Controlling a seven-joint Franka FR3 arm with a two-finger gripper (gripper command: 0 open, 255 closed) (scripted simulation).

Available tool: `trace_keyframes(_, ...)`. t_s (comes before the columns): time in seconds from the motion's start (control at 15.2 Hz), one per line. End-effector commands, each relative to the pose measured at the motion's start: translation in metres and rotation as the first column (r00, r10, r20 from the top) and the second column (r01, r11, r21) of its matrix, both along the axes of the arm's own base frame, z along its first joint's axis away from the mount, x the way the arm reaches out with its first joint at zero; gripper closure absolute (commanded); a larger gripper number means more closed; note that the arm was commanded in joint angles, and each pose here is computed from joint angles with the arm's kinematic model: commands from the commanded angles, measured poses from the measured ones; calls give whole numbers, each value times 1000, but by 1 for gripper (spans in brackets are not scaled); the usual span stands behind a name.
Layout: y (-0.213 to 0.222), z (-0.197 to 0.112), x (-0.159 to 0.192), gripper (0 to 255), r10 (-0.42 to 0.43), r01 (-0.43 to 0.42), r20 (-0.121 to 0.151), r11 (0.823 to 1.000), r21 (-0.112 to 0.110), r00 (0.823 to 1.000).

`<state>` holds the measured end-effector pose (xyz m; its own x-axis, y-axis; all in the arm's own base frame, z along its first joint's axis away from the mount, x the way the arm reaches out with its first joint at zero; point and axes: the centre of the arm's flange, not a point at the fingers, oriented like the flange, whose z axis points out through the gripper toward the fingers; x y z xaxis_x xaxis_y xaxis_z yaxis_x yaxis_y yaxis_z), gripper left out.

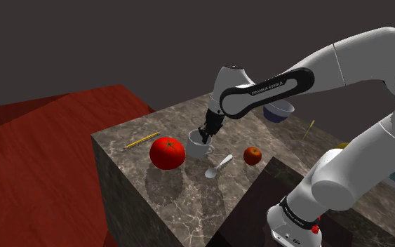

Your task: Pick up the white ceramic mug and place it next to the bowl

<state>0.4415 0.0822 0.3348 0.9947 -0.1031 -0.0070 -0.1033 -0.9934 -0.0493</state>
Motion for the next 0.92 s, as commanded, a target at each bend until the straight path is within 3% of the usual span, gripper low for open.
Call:
trace_keyframes(0.0,0,0,0,255,0,0,0,1000,0,1000)
trace_keyframes(0.33,0,0,0,255,0,0,0,1000,0,1000)
trace_keyframes(0.86,0,42,0,255,0,0,0,1000,0,1000)
